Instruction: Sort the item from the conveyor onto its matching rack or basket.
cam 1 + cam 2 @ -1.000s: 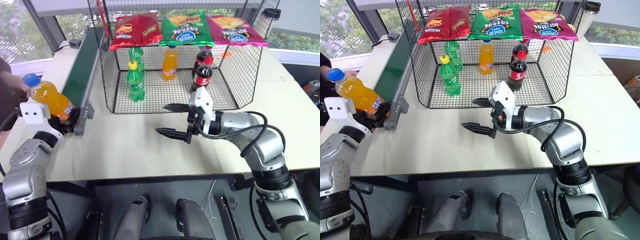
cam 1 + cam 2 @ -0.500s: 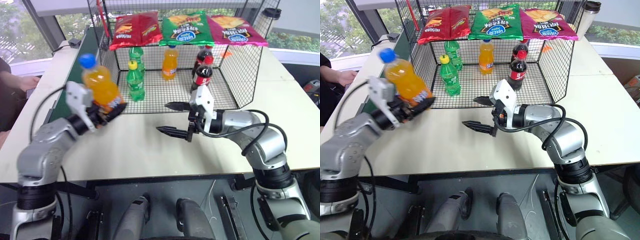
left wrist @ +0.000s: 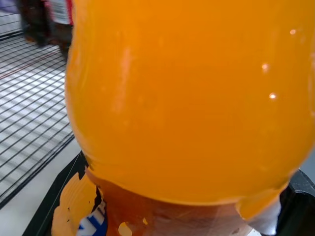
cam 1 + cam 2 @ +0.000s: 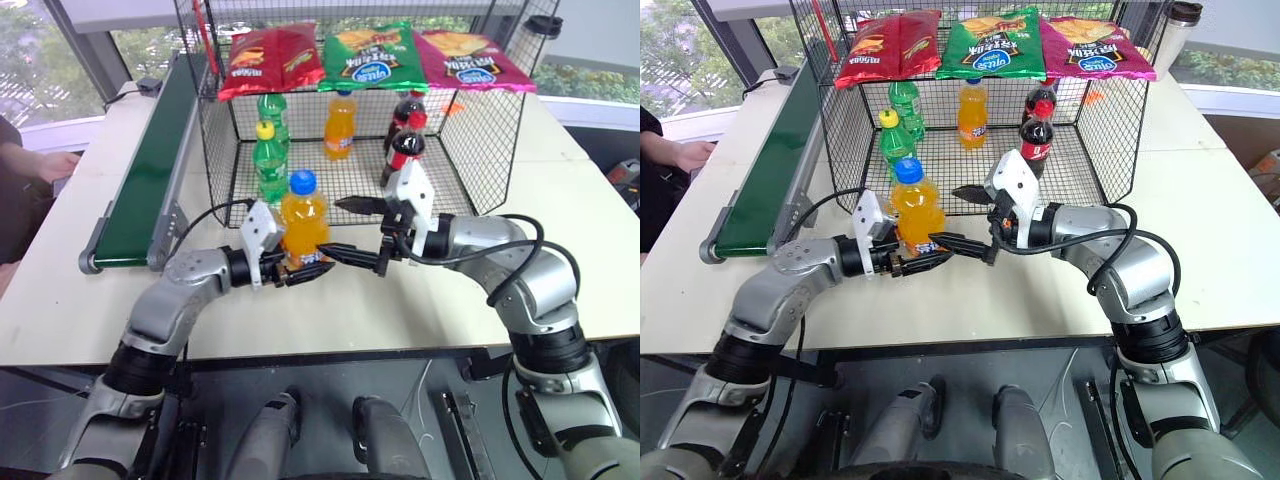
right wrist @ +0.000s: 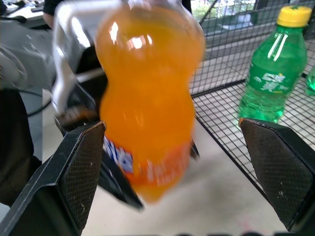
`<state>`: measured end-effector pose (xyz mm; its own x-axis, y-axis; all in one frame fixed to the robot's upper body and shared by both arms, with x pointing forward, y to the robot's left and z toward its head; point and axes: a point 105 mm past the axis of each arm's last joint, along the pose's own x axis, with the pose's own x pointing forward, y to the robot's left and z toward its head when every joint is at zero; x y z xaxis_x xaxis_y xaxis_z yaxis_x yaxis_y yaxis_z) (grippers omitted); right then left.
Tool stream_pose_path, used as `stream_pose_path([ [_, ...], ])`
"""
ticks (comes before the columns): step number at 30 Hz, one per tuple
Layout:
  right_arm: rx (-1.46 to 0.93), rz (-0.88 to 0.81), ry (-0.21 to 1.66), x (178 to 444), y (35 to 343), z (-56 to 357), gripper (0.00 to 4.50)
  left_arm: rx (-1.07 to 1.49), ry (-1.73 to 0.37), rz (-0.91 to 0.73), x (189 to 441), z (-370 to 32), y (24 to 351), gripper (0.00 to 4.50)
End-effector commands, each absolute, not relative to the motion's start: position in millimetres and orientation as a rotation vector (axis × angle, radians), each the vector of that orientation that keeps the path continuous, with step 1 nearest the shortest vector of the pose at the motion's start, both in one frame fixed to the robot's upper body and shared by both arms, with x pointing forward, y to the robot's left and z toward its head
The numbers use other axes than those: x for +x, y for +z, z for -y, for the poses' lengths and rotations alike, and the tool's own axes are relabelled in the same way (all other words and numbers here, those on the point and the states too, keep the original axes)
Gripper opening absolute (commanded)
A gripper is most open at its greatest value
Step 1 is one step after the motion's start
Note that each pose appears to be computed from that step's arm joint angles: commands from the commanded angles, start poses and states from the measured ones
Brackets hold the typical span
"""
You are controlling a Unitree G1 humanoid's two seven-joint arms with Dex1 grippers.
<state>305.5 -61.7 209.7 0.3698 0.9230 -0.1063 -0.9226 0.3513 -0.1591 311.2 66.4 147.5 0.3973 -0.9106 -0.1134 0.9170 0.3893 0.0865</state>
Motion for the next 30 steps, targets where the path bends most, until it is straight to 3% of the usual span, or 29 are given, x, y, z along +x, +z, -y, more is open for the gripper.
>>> stream_pose_path([
  [1, -0.219, 0.078, 1.213, 299.0, 228.8, 57.3, 4.50, 0.181, -1.212, 0.031, 308.1, -53.9, 159.8, 2.99],
  [12, -0.205, 0.089, 1.219, 300.3, 229.3, 54.1, 4.50, 0.178, -1.245, 0.057, 306.4, -40.0, 162.5, 2.99],
  [17, -0.196, 0.101, 1.225, 299.6, 230.9, 52.9, 2.28, 0.181, -1.243, 0.056, 305.7, -40.6, 162.2, 2.99],
  [24, -0.204, 0.100, 1.208, 301.4, 231.3, 52.7, 2.18, 0.188, -1.191, -0.016, 311.5, -43.3, 153.3, 2.99],
  [27, -0.207, 0.100, 1.192, 303.4, 231.2, 53.2, 2.18, 0.192, -1.170, -0.009, 313.7, -43.3, 153.1, 4.47],
  [30, -0.211, 0.105, 1.167, 306.2, 230.7, 54.0, 2.18, 0.209, -1.111, 0.013, 319.6, -46.0, 153.5, 4.47],
])
